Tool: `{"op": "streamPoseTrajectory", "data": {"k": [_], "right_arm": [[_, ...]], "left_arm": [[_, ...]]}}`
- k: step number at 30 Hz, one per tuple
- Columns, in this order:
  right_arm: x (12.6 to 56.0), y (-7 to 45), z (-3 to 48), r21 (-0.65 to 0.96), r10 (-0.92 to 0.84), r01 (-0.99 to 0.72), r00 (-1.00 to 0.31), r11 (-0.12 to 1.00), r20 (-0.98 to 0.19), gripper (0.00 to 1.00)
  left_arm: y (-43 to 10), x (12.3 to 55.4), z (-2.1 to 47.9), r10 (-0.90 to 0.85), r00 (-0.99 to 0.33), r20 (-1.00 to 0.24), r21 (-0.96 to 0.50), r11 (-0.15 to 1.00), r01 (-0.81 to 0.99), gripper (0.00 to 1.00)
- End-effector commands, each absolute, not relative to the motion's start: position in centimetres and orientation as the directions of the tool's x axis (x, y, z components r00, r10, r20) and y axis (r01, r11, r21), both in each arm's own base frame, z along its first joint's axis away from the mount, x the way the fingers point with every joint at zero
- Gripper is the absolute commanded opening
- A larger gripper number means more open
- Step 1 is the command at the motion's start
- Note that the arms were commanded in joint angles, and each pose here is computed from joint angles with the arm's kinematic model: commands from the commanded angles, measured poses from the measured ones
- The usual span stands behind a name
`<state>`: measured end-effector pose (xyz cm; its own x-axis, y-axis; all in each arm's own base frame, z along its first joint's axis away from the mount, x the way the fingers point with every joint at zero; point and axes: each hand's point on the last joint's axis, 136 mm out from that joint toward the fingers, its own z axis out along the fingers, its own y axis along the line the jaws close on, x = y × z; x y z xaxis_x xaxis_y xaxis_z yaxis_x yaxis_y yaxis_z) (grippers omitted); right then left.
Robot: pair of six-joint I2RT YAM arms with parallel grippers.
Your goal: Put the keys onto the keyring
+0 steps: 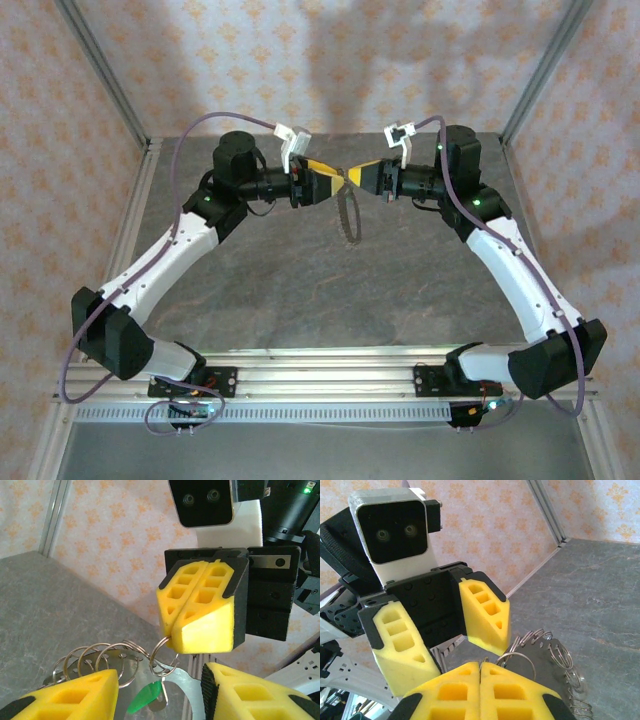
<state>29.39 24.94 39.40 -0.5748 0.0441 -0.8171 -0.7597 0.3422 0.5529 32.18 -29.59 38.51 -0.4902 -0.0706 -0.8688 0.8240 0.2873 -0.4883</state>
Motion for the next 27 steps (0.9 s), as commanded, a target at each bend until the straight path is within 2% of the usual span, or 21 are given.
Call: {"op": "streamPoseTrajectory", "data": {"k": [1, 16, 27], "right_arm": [[28.8, 24.8, 41.7, 0.502, 0.077, -0.807, -0.505, 0.31, -0.859, 0.0], [29.0, 24.9, 41.8, 0.517, 0.097, -0.802, -0.514, 0.298, -0.853, 0.0], [29.4, 24.9, 41.3, 0.527, 0.103, -0.791, -0.523, 0.311, -0.846, 0.0]], "left_arm": [[-29.2, 32.6, 40.6, -0.134, -0.444, -0.886, -0.463, 0.285, 0.839, 0.49], [-30.5, 32.2, 41.1, -0.133, -0.45, -0.883, -0.469, 0.222, 0.855, 0.46], [-31.0, 31.1, 41.5, -0.123, -0.44, -0.89, -0.456, 0.193, 0.869, 0.31]]}}
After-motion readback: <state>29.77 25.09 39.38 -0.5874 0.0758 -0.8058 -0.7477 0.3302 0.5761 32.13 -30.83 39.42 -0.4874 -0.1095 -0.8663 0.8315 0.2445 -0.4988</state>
